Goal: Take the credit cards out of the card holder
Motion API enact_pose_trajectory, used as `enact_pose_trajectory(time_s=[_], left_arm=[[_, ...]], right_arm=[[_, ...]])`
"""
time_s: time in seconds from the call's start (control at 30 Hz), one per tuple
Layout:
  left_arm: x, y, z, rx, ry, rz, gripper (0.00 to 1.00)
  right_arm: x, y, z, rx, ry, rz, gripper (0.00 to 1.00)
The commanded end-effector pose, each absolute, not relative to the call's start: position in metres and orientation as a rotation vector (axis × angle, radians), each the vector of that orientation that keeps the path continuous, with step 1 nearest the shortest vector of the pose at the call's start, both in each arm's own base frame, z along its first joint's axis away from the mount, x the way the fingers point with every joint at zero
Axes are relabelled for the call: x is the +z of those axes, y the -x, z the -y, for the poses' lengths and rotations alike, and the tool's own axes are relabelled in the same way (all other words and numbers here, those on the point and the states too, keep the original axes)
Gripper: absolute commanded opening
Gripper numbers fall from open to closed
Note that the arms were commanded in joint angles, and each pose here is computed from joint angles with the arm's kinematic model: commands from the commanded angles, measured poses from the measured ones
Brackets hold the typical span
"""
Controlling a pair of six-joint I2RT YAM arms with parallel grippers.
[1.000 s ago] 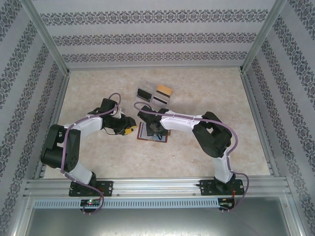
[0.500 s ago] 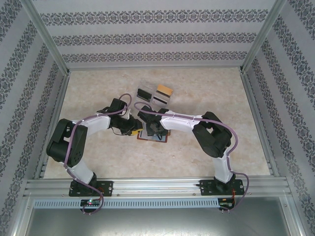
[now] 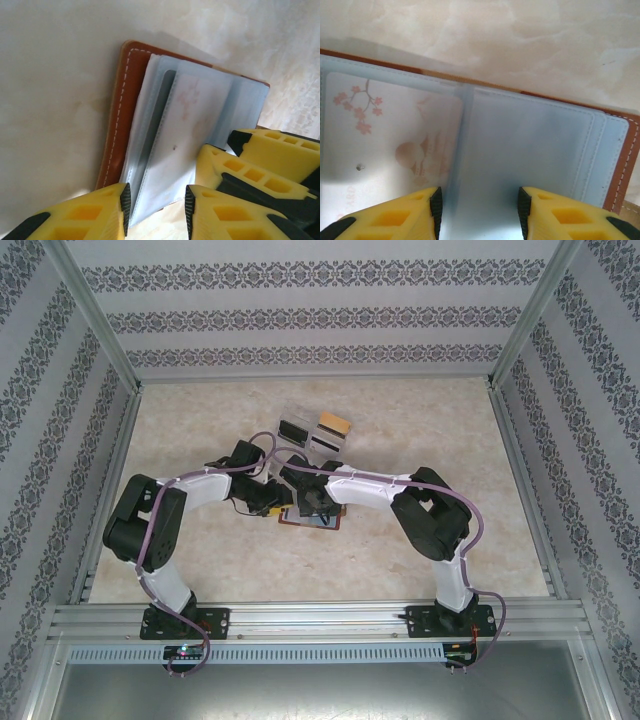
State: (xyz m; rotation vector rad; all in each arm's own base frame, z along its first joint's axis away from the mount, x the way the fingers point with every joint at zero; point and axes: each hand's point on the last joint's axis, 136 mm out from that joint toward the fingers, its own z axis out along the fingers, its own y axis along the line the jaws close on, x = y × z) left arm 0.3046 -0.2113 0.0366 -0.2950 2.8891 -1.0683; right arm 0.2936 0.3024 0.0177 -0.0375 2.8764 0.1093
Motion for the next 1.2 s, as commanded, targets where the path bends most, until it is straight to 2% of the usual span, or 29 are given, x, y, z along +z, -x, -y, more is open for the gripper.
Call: enact_pose_trajectory(time_s=[0.0, 0.23, 0.4, 0.87, 1.17], left_arm=[[0.036, -0.304, 0.217, -1.068, 0.241, -2.904, 0.35], [0.037, -0.303, 0.222, -1.104, 0.225, -2.901, 0.32], [0.041, -0.302, 0.228, -1.159, 0.196, -2.889, 0.26], [0.041, -0.302, 0.235, -1.203, 0.165, -2.876, 0.27], [0.050, -0.300, 0.243, -1.279, 0.131, -2.846, 0.25]], right_arm=[[-0.015, -0.280, -0.284, 0.015, 0.019, -2.962, 0.46], [-0.016, -0.280, -0.284, 0.017, 0.016, -2.965, 0.46], [-0.016, -0.279, -0.284, 0.020, 0.016, -2.966, 0.46], [-0.012, -0.280, -0.287, 0.068, 0.013, -2.951, 0.46], [0.025, -0.295, -0.303, 0.250, 0.054, -2.810, 0.47]])
